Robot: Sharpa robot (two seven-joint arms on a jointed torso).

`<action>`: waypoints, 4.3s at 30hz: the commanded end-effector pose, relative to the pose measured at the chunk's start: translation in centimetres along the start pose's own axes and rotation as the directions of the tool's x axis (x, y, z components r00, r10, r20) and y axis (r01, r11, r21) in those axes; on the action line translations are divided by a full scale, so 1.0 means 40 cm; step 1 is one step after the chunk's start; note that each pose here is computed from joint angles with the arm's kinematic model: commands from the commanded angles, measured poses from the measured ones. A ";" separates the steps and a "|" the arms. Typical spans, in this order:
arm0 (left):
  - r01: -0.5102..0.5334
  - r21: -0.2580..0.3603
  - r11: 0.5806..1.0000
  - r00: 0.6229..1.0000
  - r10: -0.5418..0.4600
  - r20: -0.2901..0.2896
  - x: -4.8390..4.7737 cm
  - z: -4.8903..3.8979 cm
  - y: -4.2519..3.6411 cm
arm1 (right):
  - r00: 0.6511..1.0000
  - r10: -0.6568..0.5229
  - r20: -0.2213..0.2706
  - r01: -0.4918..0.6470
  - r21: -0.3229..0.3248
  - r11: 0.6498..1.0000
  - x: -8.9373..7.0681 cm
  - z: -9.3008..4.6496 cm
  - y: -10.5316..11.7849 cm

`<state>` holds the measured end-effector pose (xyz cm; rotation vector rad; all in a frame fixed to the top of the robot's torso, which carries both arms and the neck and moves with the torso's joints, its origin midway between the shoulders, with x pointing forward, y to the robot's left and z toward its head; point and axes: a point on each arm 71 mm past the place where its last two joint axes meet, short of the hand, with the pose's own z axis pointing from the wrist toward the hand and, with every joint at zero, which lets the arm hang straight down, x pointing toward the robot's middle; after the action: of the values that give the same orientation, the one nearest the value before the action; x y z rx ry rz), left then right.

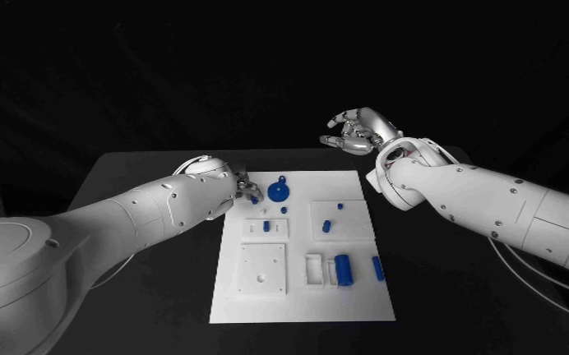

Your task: Assemble the parts on the task board

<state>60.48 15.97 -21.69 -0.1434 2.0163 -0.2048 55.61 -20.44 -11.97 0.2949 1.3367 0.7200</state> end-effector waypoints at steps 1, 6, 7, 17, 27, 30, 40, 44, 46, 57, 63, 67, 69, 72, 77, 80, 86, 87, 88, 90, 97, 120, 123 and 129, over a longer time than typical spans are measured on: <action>0.008 -0.018 1.000 0.996 -0.010 -0.090 0.069 0.000 0.020 | 1.000 -0.003 -0.011 0.003 -0.006 1.000 0.001 0.000 0.001; 0.056 -0.007 0.998 0.995 -0.057 -0.080 0.068 -0.006 0.033 | 1.000 -0.005 -0.009 0.005 -0.003 1.000 -0.001 -0.001 -0.003; 0.065 -0.004 0.998 0.995 -0.065 -0.077 0.067 -0.007 0.036 | 1.000 -0.005 -0.009 0.005 -0.003 1.000 -0.002 -0.001 -0.004; 0.136 0.022 0.990 0.989 -0.134 -0.066 0.056 -0.023 0.050 | 1.000 -0.007 -0.007 0.007 0.000 1.000 -0.005 -0.002 -0.007; 0.186 0.031 0.982 0.982 -0.184 -0.039 0.026 -0.031 0.064 | 1.000 -0.008 -0.005 0.008 0.002 1.000 -0.007 -0.002 -0.010; 0.218 0.041 0.975 0.976 -0.217 -0.029 0.013 -0.036 0.064 | 1.000 -0.008 -0.005 0.008 0.002 1.000 -0.007 -0.002 -0.010; 0.388 0.065 0.919 0.921 -0.384 -0.069 -0.013 -0.056 0.069 | 1.000 -0.006 -0.008 0.006 0.001 1.000 -0.009 -0.003 -0.013; 0.438 0.065 0.897 0.897 -0.430 -0.106 -0.010 -0.064 0.072 | 1.000 -0.006 -0.011 0.006 0.001 1.000 -0.009 -0.003 -0.014; 0.449 0.062 0.891 0.890 -0.440 -0.120 -0.008 -0.065 0.074 | 1.000 -0.006 -0.013 0.006 0.002 1.000 -0.008 -0.003 -0.015; 0.452 0.050 0.891 0.889 -0.445 -0.104 -0.014 -0.063 0.094 | 1.000 -0.004 -0.021 0.004 0.000 1.000 -0.001 -0.003 -0.013; 0.431 0.067 0.900 0.902 -0.427 -0.061 -0.023 -0.062 0.099 | 1.000 -0.004 -0.020 0.004 0.001 1.000 -0.001 -0.003 -0.015; 0.425 0.083 0.901 0.905 -0.422 -0.058 -0.025 -0.063 0.096 | 1.000 -0.005 -0.020 0.005 0.001 1.000 -0.001 -0.004 -0.016; 0.426 0.094 0.900 0.905 -0.422 -0.058 -0.025 -0.064 0.093 | 1.000 -0.004 -0.020 0.004 0.001 1.000 -0.001 -0.004 -0.017; 0.426 0.119 0.897 0.905 -0.424 -0.047 -0.028 -0.066 0.091 | 1.000 -0.005 -0.020 0.005 0.002 1.000 -0.001 -0.005 -0.017; 0.381 0.175 0.908 0.923 -0.386 -0.005 -0.037 -0.073 0.094 | 1.000 -0.006 -0.020 0.006 0.004 1.000 -0.003 -0.006 -0.020; 0.314 0.231 0.921 0.942 -0.333 0.048 -0.045 -0.081 0.090 | 1.000 -0.006 -0.019 0.006 0.005 1.000 -0.004 -0.007 -0.022; 0.173 0.302 0.938 0.965 -0.223 0.140 -0.054 -0.092 0.092 | 1.000 -0.007 -0.019 0.007 0.007 1.000 -0.006 -0.008 -0.024; 0.158 0.306 0.939 0.967 -0.210 0.143 -0.052 -0.092 0.093 | 1.000 -0.007 -0.020 0.007 0.007 1.000 -0.006 -0.008 -0.025; 0.150 0.306 0.940 0.969 -0.201 0.143 -0.049 -0.092 0.096 | 1.000 -0.007 -0.020 0.007 0.007 1.000 -0.006 -0.008 -0.025; 0.132 0.311 0.941 0.972 -0.185 0.145 -0.040 -0.094 0.099 | 1.000 -0.008 -0.019 0.008 0.008 1.000 -0.007 -0.009 -0.026; 0.102 0.307 0.946 0.977 -0.154 0.150 -0.003 -0.091 0.109 | 1.000 -0.008 -0.019 0.008 0.008 1.000 -0.008 -0.010 -0.027; 0.095 0.288 0.953 0.983 -0.135 0.125 0.069 -0.068 0.113 | 1.000 -0.008 -0.021 0.008 0.010 1.000 -0.005 -0.012 -0.030; 0.094 0.285 0.954 0.984 -0.133 0.119 0.070 -0.066 0.113 | 1.000 -0.008 -0.021 0.008 0.010 1.000 -0.005 -0.012 -0.030; 0.086 0.270 0.959 0.986 -0.121 0.117 0.071 -0.062 0.119 | 1.000 -0.008 -0.022 0.008 0.010 1.000 -0.005 -0.012 -0.030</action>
<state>57.10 20.30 -23.64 -0.1069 1.8100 -0.5299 55.57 -21.71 -12.62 0.3054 1.3554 0.7027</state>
